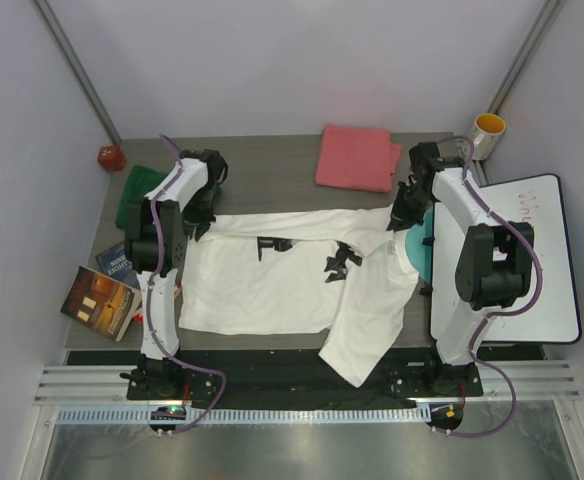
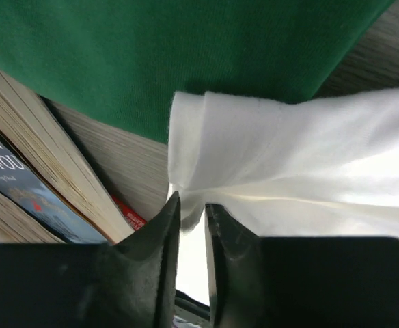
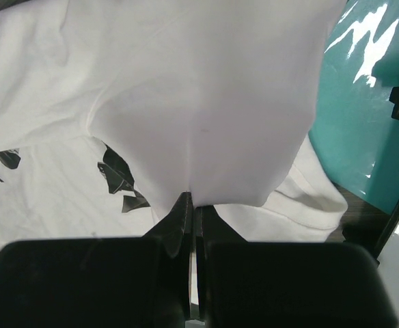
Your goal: Fold and stack the t-shirts
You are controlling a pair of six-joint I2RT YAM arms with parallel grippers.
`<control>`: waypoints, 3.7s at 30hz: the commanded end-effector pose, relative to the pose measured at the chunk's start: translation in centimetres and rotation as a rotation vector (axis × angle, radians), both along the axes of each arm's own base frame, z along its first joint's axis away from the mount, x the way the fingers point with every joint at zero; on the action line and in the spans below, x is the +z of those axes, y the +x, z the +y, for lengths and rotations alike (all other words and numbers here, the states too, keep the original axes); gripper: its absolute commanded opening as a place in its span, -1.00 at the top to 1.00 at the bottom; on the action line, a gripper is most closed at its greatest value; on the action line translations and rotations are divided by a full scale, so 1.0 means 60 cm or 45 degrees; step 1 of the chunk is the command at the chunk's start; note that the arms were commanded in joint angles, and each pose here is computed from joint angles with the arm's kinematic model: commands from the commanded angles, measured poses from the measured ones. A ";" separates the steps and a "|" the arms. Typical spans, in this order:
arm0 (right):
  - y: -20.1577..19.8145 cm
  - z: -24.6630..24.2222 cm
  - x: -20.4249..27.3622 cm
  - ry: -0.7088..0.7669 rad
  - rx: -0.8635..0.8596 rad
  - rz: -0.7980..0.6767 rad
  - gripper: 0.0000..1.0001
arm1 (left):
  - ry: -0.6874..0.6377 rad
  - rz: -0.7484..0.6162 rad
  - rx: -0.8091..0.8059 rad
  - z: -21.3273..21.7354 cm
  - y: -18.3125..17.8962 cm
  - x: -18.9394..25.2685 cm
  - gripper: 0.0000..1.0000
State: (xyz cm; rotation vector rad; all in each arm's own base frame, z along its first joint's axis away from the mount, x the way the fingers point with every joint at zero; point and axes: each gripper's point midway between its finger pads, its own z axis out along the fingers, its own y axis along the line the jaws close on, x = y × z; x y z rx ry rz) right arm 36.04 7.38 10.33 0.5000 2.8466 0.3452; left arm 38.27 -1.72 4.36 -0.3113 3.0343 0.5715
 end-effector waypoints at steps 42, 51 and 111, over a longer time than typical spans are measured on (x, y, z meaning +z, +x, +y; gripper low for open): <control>0.082 -0.031 -0.062 -0.141 -0.068 0.063 0.60 | -0.353 -0.157 -0.102 -0.170 0.060 0.023 0.08; 0.066 -0.046 -0.136 -0.199 -0.086 0.167 0.67 | -0.287 -0.079 -0.100 -0.164 0.052 -0.039 0.49; 0.195 -0.097 -0.038 -0.147 -0.196 -0.074 0.98 | -0.412 -0.257 -0.025 -0.148 0.126 0.012 0.60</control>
